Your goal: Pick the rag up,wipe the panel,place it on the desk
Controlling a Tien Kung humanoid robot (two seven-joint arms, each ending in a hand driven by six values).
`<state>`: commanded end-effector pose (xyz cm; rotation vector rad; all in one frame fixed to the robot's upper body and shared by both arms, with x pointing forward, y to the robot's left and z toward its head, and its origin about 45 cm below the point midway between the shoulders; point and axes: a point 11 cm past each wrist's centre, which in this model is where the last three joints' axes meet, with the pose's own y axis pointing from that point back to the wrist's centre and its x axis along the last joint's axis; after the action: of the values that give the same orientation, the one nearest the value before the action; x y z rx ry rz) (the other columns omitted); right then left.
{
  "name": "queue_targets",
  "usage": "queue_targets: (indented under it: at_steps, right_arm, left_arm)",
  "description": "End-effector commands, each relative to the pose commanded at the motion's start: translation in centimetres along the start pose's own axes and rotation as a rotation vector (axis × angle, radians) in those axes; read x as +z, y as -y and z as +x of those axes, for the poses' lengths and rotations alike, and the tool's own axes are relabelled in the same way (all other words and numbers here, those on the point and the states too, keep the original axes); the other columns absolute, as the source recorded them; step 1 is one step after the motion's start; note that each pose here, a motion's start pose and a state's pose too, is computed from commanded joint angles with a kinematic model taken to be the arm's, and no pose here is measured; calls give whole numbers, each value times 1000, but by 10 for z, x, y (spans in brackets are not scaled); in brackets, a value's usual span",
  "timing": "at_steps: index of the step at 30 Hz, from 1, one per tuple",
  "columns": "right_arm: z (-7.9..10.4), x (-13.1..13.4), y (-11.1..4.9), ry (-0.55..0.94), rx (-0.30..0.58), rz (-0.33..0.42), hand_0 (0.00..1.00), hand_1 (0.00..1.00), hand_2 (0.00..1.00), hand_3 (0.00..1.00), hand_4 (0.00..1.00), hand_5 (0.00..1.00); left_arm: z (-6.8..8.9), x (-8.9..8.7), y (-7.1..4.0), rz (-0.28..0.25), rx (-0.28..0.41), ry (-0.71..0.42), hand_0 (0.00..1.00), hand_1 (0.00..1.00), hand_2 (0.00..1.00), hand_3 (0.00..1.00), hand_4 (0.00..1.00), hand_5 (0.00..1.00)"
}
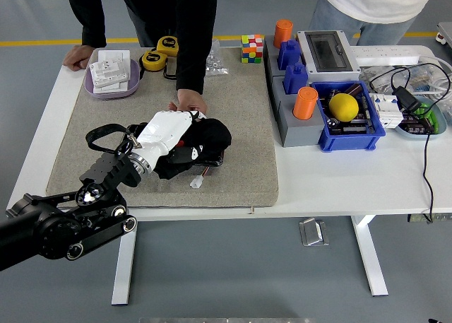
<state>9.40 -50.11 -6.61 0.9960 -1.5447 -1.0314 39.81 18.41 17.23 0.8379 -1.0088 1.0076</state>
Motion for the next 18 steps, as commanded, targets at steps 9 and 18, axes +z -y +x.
queue_targets:
  at_steps: [9,18]
  right_arm:
    - [-2,2,1,3,-2,-3,792,681,718,660,998,505]
    - [-4,6,1,6,-4,-9,792,680,718,660,998,506]
  left_arm:
    - [12,-24,-3,47,26,20,299,182,639,696,485,2]
    - [16,-49,-10,102,38,30,296,183,638,696,485,2]
